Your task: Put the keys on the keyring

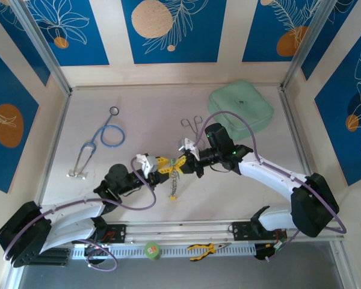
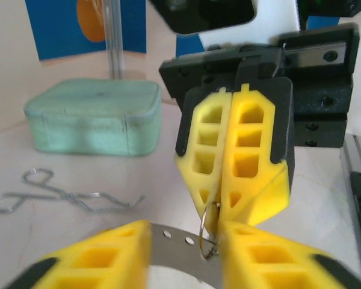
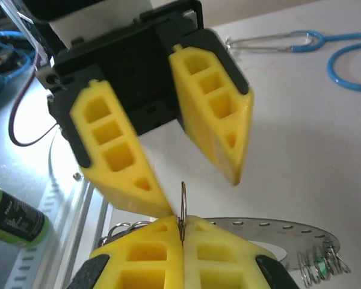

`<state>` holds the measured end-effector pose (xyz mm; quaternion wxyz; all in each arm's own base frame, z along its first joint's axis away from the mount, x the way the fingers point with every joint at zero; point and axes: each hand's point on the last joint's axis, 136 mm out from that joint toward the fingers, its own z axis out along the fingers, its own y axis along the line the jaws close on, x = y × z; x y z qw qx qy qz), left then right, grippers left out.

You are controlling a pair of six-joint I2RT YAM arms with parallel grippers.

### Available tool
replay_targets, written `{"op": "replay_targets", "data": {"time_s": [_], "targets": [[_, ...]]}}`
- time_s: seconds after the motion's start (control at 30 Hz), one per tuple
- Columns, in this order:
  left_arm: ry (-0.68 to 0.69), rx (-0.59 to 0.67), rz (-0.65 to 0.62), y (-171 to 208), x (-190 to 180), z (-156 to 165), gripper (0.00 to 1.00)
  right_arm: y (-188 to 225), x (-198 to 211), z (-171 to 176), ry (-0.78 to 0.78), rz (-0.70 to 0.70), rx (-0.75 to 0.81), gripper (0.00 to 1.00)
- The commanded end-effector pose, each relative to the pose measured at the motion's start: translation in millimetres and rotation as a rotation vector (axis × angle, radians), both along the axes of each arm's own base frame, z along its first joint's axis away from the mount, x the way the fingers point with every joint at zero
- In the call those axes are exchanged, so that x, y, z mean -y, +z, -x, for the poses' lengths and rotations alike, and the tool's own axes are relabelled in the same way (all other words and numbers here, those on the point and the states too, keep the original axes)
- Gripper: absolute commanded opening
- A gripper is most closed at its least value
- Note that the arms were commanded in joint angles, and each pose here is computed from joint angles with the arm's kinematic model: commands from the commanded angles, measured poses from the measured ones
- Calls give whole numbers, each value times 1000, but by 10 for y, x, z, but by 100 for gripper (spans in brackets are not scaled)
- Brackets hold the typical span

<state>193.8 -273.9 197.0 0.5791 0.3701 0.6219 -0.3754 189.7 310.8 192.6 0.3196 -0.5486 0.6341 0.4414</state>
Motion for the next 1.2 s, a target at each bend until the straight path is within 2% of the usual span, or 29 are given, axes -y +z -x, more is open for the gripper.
{"op": "replay_targets", "data": {"time_s": [0.0,0.1,0.17,0.33,0.5,0.77,1.1,1.17], "targets": [[-13,48,-157,-118,-36,50,40,45,57,-69,2,83,94,0],[-20,81,-269,-180,-111,81,45,17,112,-93,8,195,179,0],[-36,112,-313,-174,-135,108,43,-1,132,-99,26,272,238,0],[-44,148,-311,-86,-112,92,37,17,119,-101,82,390,342,0],[-40,159,-248,3,-43,50,30,97,48,-30,138,394,396,0],[-87,150,-173,75,86,63,29,118,-70,70,200,380,426,0],[-126,151,-147,118,153,93,2,153,-133,128,217,356,430,0],[-130,155,-135,136,157,100,0,163,-141,134,209,342,421,0]]}}
